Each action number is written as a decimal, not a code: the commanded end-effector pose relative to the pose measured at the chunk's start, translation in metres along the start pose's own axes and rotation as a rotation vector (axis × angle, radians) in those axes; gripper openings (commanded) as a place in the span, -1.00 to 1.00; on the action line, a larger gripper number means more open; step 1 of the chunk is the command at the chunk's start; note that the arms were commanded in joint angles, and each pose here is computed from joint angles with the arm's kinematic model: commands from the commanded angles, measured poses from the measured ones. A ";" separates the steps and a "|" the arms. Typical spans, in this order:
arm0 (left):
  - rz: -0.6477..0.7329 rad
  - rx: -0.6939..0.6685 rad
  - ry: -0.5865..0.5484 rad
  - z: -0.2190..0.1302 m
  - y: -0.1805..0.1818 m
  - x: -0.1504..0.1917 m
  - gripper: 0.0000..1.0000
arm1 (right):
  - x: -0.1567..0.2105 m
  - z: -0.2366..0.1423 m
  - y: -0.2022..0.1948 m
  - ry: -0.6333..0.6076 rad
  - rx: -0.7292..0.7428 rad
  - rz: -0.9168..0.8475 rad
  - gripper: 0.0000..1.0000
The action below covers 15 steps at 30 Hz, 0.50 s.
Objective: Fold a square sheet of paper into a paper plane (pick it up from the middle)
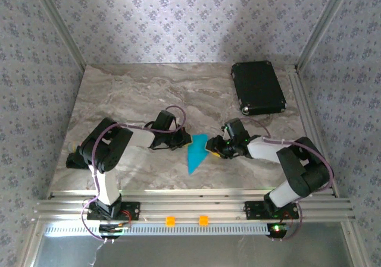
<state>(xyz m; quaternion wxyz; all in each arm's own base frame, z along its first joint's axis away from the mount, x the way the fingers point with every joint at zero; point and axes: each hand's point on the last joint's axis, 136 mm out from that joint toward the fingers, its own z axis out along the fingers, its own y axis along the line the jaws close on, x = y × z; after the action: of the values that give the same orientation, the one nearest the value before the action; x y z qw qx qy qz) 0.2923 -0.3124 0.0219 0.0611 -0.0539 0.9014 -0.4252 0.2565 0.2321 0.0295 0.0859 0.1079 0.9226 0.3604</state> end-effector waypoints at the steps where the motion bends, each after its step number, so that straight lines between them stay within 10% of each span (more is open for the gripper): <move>1: -0.050 -0.080 0.043 -0.001 0.024 0.015 -0.90 | 0.003 0.005 0.008 0.036 -0.016 -0.021 -0.16; 15: -0.055 -0.103 0.044 -0.004 0.030 0.017 -0.92 | 0.002 0.007 0.023 0.036 -0.050 -0.029 -0.19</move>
<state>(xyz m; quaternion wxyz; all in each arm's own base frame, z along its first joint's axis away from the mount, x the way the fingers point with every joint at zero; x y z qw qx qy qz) 0.2912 -0.3113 0.0218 0.0590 -0.0552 0.9028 -0.4224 0.2564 0.2442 0.0317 0.0753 0.0958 0.9209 0.3702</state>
